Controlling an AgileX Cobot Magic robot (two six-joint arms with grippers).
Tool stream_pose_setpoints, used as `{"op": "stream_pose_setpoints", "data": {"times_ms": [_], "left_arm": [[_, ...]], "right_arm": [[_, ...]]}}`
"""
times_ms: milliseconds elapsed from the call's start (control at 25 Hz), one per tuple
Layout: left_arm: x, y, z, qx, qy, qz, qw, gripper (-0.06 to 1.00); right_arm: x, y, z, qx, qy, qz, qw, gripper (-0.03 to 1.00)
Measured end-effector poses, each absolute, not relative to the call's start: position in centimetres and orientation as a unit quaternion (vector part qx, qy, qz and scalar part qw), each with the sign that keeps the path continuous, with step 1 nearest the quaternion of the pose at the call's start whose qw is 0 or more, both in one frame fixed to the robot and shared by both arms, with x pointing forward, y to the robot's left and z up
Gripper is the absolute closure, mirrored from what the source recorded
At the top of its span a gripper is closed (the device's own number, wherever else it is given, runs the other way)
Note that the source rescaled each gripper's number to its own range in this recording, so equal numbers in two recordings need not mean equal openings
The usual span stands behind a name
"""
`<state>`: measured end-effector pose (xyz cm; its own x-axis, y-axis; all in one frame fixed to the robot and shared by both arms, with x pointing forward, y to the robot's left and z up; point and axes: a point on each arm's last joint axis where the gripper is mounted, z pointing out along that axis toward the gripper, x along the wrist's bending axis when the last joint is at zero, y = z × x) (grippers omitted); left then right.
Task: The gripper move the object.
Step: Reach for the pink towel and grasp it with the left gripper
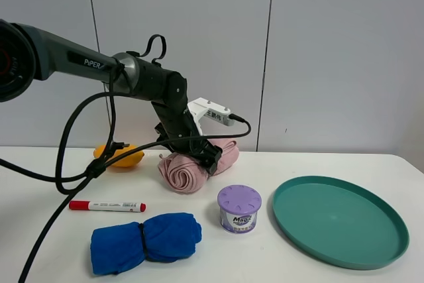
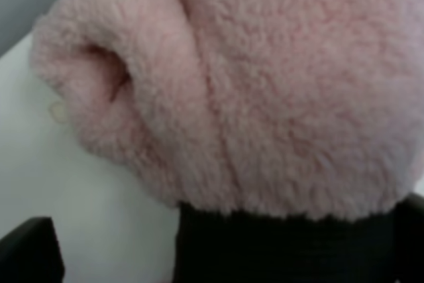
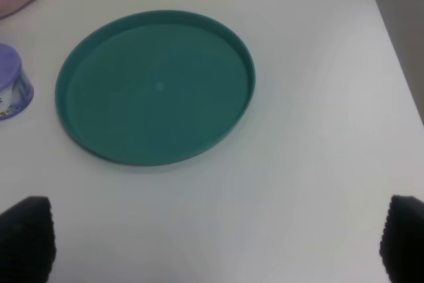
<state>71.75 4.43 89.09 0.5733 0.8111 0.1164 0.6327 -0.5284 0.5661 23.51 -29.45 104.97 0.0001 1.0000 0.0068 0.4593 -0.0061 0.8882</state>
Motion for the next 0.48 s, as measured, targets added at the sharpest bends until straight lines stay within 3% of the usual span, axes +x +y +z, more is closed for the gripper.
{"op": "stream_pose_setpoints", "data": {"times_ms": [80, 200, 280, 400, 440, 480], "left_arm": [[71.75, 4.43, 88.74, 0.855, 0.423, 0.185, 0.237, 0.01], [71.76, 4.41, 88.69, 0.854, 0.423, 0.185, 0.238, 0.19], [71.78, 4.39, 88.70, 0.854, 0.423, 0.185, 0.240, 0.43], [71.71, 4.27, 88.70, 0.854, 0.423, 0.184, 0.240, 0.88], [71.68, 4.21, 88.70, 0.854, 0.422, 0.184, 0.241, 0.94], [71.66, 4.17, 88.70, 0.854, 0.422, 0.184, 0.241, 0.94]], "right_arm": [[23.51, -29.45, 104.97, 0.605, 0.603, 0.370, 0.366, -0.03], [23.51, -29.45, 104.97, 0.605, 0.603, 0.370, 0.366, -0.03], [23.51, -29.45, 104.97, 0.605, 0.603, 0.370, 0.366, -0.03], [23.51, -29.45, 104.97, 0.605, 0.603, 0.370, 0.366, -0.03], [23.51, -29.45, 104.97, 0.605, 0.603, 0.370, 0.366, -0.03], [23.51, -29.45, 104.97, 0.605, 0.603, 0.370, 0.366, -0.03]]}}
